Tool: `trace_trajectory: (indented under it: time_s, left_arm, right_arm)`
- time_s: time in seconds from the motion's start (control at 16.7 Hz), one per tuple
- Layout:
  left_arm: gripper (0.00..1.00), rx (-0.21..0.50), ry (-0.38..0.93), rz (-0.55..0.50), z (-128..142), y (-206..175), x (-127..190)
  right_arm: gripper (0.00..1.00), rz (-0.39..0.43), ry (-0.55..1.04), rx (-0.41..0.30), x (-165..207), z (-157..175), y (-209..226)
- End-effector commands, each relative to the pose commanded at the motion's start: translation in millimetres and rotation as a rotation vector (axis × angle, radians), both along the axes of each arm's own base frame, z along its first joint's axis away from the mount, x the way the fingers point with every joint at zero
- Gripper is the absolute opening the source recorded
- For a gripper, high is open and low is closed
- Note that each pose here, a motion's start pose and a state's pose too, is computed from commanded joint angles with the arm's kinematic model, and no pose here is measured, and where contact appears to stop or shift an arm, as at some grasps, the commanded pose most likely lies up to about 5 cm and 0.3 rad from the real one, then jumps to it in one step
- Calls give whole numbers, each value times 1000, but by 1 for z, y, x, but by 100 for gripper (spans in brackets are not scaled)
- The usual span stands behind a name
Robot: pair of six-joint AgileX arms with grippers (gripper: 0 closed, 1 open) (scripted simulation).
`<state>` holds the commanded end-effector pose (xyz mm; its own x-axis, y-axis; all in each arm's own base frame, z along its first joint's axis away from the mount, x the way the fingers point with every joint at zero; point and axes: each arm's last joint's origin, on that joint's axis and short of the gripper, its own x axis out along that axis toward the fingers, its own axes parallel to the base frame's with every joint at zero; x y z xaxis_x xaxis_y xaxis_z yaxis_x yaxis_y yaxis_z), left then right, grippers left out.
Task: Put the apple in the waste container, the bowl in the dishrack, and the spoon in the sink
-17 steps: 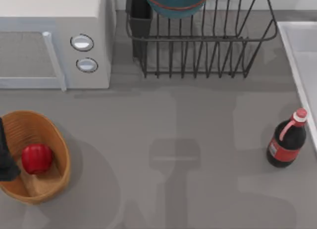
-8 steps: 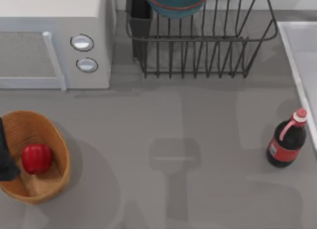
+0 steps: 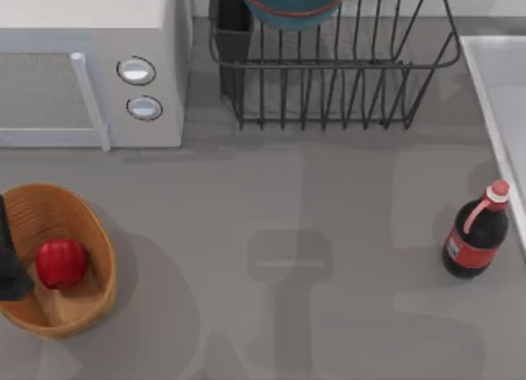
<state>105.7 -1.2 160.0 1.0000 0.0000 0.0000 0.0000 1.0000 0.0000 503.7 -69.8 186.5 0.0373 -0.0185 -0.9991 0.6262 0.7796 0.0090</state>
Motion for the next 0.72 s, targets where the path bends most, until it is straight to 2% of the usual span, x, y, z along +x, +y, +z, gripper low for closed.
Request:
trace_trajectory:
  time_s: [0.3, 0.66, 0.72]
  left_arm:
    - [100, 0, 0, 0, 0, 0, 0]
    - [100, 0, 0, 0, 0, 0, 0]
    - [100, 0, 0, 0, 0, 0, 0]
  right_arm:
    - [0, -16, 14, 2, -3, -26, -2]
    - [0, -16, 9, 1, -4, -29, -2]
    - [8, -16, 9, 1, -4, -29, -2]
